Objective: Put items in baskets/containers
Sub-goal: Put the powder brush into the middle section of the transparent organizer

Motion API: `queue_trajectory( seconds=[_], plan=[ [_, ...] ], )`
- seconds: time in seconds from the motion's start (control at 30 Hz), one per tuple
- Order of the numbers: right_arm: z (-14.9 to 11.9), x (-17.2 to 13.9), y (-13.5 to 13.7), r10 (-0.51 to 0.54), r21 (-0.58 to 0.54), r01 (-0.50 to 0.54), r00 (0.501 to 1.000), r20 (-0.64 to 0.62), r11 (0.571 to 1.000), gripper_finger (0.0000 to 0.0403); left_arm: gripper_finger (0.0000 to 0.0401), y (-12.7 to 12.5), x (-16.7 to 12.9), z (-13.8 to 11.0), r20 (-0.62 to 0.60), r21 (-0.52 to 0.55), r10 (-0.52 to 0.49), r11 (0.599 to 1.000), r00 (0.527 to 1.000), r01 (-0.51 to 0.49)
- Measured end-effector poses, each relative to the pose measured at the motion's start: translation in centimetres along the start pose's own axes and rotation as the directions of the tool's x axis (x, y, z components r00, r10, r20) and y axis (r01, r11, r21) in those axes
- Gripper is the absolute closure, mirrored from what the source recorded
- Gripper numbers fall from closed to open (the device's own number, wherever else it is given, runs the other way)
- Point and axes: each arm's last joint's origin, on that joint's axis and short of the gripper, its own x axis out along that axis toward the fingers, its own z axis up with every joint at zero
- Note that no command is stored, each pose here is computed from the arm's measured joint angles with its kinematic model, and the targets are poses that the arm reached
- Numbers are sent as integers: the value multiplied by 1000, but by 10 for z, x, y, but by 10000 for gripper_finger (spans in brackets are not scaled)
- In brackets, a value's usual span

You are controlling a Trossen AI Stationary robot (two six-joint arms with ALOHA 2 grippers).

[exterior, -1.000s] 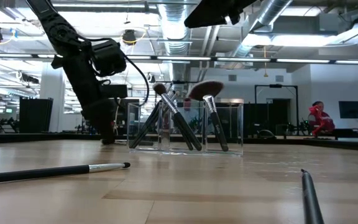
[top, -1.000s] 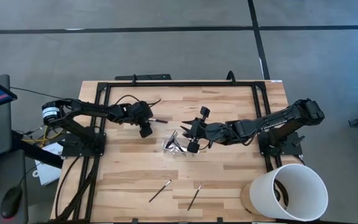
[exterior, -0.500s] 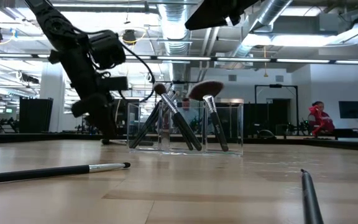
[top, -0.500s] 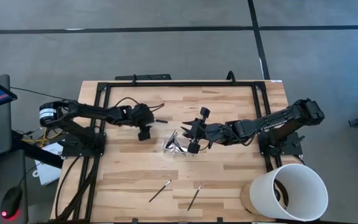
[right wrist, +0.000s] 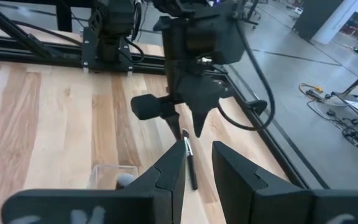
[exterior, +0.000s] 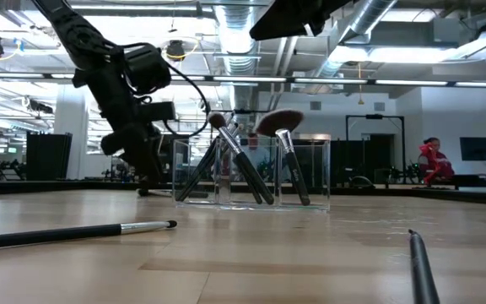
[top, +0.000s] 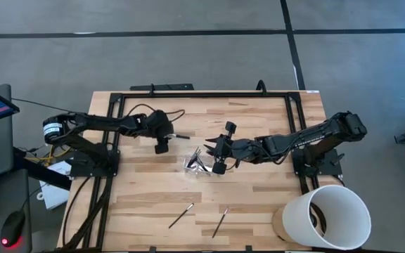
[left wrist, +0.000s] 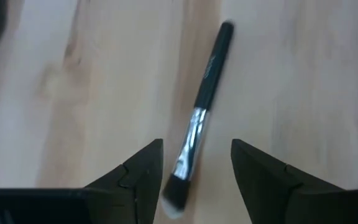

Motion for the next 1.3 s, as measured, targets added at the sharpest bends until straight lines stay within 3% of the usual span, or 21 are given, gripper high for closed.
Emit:
queue_trajectory(
  seconds=[0.53,0.8,1.1,1.3],
  plan=[
    [0,0,0,0,7,0,1000,0,1000,331,222,5,27,-13,-90,-56,-79,996,993,74],
    [0,0,1,2,14,-2,1000,0,1000,331,303,9,15,-9,-59,-95,-21,995,998,15],
    [0,0,1,25,25,-25,1000,1,999,331,381,7,17,-11,-77,-138,-24,990,997,13],
    [0,0,1,26,32,-26,1000,1,999,331,394,7,17,-11,-91,-141,-27,990,995,14]
  ],
)
